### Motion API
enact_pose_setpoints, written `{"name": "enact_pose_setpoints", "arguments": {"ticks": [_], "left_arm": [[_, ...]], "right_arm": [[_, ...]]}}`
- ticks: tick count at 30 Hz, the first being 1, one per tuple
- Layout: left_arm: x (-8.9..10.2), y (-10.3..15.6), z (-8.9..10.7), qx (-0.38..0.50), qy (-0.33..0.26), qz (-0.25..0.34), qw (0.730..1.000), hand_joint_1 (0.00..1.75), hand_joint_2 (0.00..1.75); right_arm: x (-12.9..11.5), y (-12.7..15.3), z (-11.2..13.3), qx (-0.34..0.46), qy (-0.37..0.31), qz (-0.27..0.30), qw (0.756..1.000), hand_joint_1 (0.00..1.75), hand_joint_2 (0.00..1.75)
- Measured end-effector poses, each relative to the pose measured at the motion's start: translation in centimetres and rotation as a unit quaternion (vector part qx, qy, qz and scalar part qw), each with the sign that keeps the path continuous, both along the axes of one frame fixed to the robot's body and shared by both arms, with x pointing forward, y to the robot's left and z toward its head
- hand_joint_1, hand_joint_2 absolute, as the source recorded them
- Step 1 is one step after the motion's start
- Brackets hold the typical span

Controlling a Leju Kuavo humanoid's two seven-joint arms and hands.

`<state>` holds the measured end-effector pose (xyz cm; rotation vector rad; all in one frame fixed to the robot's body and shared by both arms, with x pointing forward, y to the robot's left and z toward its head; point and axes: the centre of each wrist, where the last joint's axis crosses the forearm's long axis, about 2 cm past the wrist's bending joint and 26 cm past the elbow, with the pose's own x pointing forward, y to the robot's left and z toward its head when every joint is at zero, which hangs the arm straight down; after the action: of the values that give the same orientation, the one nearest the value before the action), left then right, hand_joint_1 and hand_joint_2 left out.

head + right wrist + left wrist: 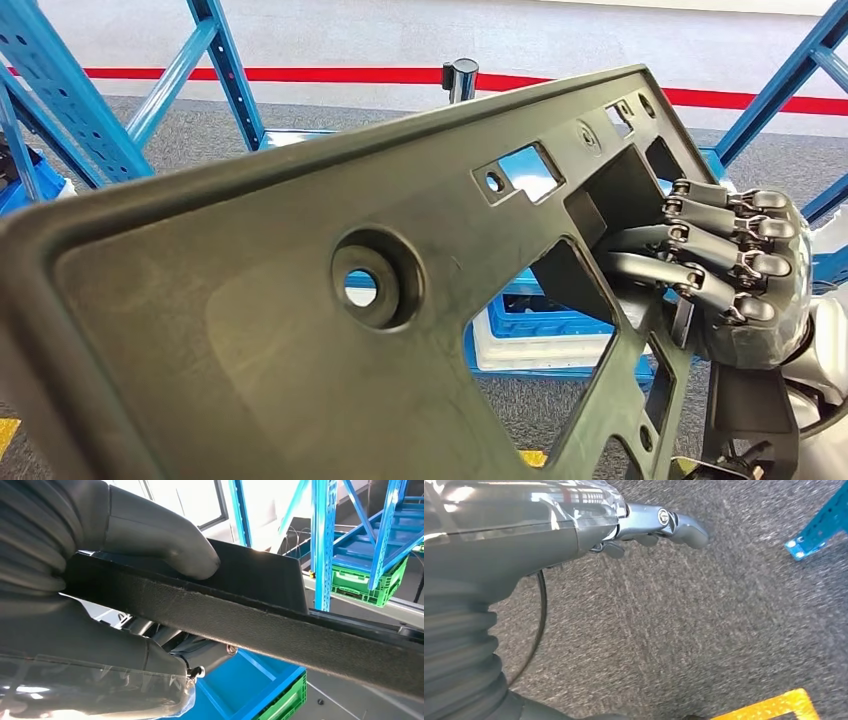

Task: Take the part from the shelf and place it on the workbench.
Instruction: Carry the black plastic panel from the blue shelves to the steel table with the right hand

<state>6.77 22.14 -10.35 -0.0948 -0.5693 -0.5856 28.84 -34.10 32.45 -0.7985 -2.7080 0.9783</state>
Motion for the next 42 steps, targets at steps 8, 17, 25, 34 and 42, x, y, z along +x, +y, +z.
{"name": "enact_pose_setpoints", "arguments": {"ticks": [8, 17, 25, 34, 42], "left_arm": [[-0.02, -0.08, 0.01, -0.003, -0.003, 0.0, 1.0, 0.0, 1.75], [0.01, -0.08, 0.01, -0.005, -0.002, 0.0, 1.0, 0.0, 1.75], [0.0, -0.08, 0.01, -0.006, -0.003, 0.0, 1.0, 0.0, 1.75], [0.02, -0.05, 0.01, -0.006, -0.004, 0.001, 1.0, 0.0, 1.75], [-0.13, -0.04, -0.02, -0.006, -0.002, 0.002, 1.0, 0.0, 1.75]], "right_arm": [[0.11, 0.1, 0.26, 0.0, -0.004, -0.002, 1.0, 1.75, 1.75], [0.12, 0.47, 0.1, 0.003, -0.003, 0.0, 1.0, 1.75, 1.75], [0.15, 0.5, 0.12, 0.003, -0.004, -0.001, 1.0, 1.75, 1.75], [0.19, 0.51, 0.17, 0.004, -0.005, -0.002, 1.0, 1.75, 1.75], [0.26, 0.79, 0.23, 0.004, -0.006, 0.0, 1.0, 1.75, 1.75]]}}
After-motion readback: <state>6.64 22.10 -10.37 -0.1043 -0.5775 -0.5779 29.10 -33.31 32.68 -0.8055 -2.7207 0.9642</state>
